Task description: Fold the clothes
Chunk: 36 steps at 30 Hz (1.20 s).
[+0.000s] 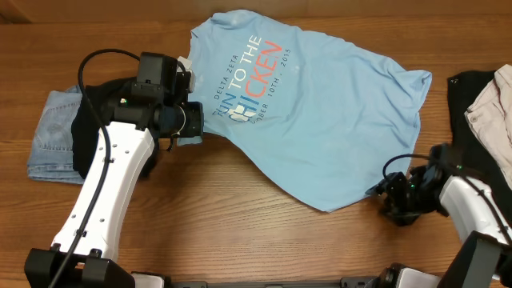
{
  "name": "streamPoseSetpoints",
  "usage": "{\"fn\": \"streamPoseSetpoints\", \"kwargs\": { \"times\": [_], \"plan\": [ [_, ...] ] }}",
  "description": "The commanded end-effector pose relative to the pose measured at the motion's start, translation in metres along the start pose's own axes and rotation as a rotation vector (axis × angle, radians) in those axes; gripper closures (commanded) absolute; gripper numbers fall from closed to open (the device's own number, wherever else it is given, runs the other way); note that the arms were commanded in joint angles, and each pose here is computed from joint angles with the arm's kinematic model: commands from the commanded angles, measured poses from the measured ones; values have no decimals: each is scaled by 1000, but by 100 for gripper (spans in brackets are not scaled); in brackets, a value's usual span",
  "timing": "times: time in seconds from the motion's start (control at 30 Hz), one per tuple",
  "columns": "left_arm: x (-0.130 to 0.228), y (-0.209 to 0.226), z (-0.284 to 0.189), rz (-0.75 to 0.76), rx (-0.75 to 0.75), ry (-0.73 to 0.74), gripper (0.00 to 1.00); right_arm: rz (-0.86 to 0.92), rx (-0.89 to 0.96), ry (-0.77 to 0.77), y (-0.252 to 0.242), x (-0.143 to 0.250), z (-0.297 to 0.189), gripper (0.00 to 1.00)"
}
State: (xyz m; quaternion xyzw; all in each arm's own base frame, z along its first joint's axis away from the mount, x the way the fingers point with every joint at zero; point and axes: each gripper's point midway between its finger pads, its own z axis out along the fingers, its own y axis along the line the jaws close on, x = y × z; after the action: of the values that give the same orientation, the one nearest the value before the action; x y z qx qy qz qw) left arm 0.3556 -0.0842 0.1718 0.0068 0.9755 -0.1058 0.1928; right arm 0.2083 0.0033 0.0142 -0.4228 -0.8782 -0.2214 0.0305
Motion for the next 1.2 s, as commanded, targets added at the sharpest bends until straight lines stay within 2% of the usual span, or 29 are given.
{"fn": "streamPoseSetpoints", "kwargs": {
  "times": [0.0, 0.13, 0.23, 0.33, 0.37, 0.47, 0.6, 0.67, 0.77, 0.93, 0.97, 1.0, 1.03, 1.1, 1.17],
  "plan": [
    [-3, 0, 0, 0, -8, -9, 96, 36, -80, -2, 4, 2, 15, 42],
    [-3, 0, 0, 0, -7, -9, 96, 24, -110, -41, 8, -6, 18, 51],
    [-3, 0, 0, 0, -8, -10, 96, 9, -125, -67, 12, -13, 17, 63],
    [-3, 0, 0, 0, -7, -10, 96, 5, -111, -70, 10, -13, 17, 95],
    [-3, 0, 0, 0, -8, -10, 96, 4, -105, -65, 10, -12, 16, 96],
    [-3, 0, 0, 0, -8, -9, 96, -87, -85, -52, 19, -10, -5, 96],
    [0, 0, 0, 3, -10, 2, 96, -96, 41, -46, 19, -3, -49, 96],
    [-1, 0, 0, 6, -9, -4, 96, -163, 98, -129, 33, -18, -91, 96],
    [-5, -1, 0, 8, -6, -19, 96, -201, 29, -228, 54, -45, -93, 96],
    [-5, -1, 0, 9, -5, -19, 96, -202, -35, -248, 72, -80, -71, 96],
    [-5, -1, 0, 9, -6, -19, 96, -209, -60, -241, 77, -87, -64, 91],
    [-5, -1, 0, 9, -6, -20, 96, -213, -74, -236, 80, -93, -57, 66],
    [-5, -1, 0, 9, -5, -20, 96, -220, -80, -232, 82, -97, -52, 51],
    [-6, -1, 0, 9, -5, -21, 96, -216, -73, -213, 79, -100, -43, 44],
    [-5, -1, 0, 9, -5, -21, 96, -221, -49, -173, 72, -92, -40, 43]
  ]
}}
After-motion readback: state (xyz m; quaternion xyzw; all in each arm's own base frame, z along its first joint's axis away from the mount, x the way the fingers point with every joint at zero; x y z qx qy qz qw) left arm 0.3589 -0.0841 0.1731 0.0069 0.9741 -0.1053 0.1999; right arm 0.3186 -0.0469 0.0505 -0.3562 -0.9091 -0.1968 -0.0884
